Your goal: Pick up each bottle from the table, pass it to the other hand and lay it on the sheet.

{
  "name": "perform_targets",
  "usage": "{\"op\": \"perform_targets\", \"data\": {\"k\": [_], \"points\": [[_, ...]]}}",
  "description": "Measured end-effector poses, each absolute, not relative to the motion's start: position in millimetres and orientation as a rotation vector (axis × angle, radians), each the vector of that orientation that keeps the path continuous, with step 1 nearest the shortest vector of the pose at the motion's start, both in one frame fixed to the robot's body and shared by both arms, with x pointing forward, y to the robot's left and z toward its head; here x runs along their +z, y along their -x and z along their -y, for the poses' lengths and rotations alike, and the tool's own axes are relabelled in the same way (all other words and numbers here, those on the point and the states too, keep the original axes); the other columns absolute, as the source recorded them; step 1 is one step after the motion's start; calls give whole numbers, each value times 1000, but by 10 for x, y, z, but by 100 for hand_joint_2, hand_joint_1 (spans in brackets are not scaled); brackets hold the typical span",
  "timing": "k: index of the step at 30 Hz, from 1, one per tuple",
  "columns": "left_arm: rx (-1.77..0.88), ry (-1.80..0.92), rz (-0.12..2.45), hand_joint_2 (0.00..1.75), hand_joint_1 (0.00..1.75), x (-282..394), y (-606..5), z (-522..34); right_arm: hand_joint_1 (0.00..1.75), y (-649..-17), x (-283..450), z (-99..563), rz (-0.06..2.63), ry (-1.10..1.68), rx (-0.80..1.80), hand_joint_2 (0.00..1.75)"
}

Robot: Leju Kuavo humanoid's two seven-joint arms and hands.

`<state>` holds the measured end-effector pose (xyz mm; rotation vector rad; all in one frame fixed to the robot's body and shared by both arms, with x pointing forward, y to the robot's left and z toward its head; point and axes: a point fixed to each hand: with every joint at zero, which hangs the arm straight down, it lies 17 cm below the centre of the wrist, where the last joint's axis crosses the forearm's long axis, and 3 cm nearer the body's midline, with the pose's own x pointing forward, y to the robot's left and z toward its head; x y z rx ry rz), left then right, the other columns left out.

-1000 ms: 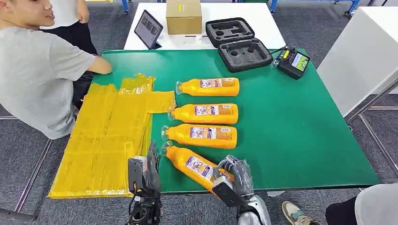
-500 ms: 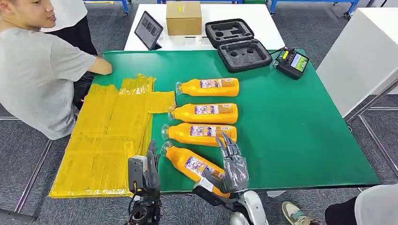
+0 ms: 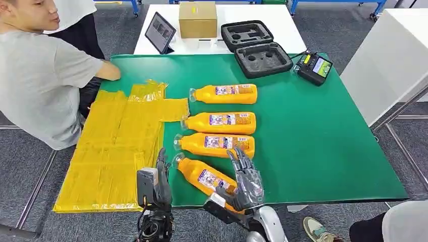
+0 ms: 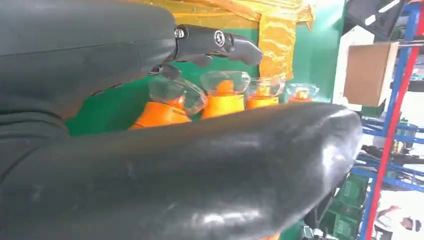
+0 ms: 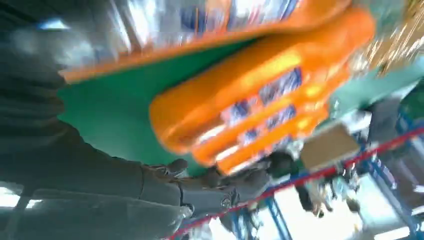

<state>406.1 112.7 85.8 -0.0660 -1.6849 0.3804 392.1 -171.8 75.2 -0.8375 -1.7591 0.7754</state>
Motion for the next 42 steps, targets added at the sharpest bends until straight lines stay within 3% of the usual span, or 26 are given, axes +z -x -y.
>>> {"op": "perform_targets", "data": {"k": [16, 42], "points": [[358, -31, 1804, 0, 0, 1136, -4011, -1220, 0, -3761, 924, 1150, 1900, 735, 862, 175], [377, -7, 1825, 0, 0, 1226, -3971, -1251, 0, -3782, 529, 1320, 1644, 1006, 1055, 175]]}}
